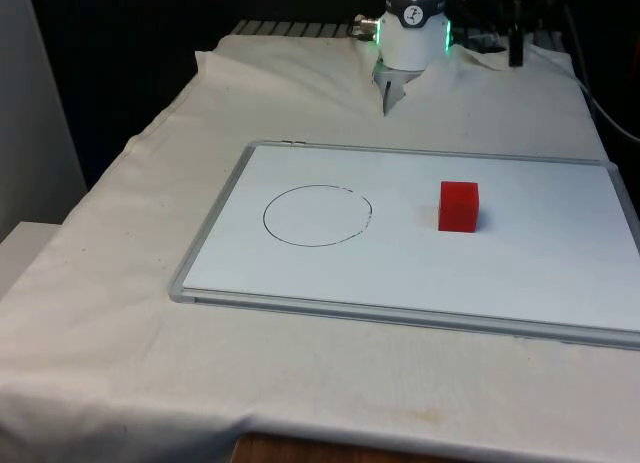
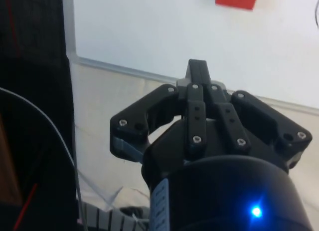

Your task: Push the cube into the marked area.

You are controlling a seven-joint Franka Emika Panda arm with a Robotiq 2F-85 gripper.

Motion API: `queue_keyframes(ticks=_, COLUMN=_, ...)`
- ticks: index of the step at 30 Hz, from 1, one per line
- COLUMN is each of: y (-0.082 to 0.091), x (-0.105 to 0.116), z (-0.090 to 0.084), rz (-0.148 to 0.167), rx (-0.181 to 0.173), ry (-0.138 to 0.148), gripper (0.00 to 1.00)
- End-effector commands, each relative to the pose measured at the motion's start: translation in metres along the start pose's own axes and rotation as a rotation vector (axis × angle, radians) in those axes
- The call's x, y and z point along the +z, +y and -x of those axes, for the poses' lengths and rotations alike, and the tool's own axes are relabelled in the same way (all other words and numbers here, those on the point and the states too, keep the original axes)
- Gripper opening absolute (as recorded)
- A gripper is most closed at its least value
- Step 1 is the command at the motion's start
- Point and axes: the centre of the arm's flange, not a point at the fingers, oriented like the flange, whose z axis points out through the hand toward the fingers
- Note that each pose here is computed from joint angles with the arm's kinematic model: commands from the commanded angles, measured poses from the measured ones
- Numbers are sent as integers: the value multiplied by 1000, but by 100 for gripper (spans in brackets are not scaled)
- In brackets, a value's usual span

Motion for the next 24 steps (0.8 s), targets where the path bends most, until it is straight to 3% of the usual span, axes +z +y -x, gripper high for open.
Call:
queue_keyframes(ticks=1, y=-4, x=6, z=-5, rz=-3, rx=3, ry=-3, gripper=0)
queue_keyframes(ticks=11, y=-21, x=45, z=-26, rz=-10, rx=9, ry=-22, gripper=0)
queue_keyframes(ticks=14, y=-30, x=60, z=-25, rz=-11, rx=10, ry=-27, gripper=0)
queue_keyframes(ticks=15, y=-24, x=52, z=-27, rz=-10, rx=6, ry=-32, gripper=0)
queue_keyframes(ticks=22, y=-46, x=93, z=-14, rz=-13, rx=13, ry=-27, gripper=0)
queue_keyframes(ticks=23, y=-44, x=89, z=-14, rz=-16, rx=9, ry=-36, gripper=0)
queue_keyframes(ticks=24, y=-47, x=96, z=-13, rz=-14, rx=14, ry=-26, gripper=0)
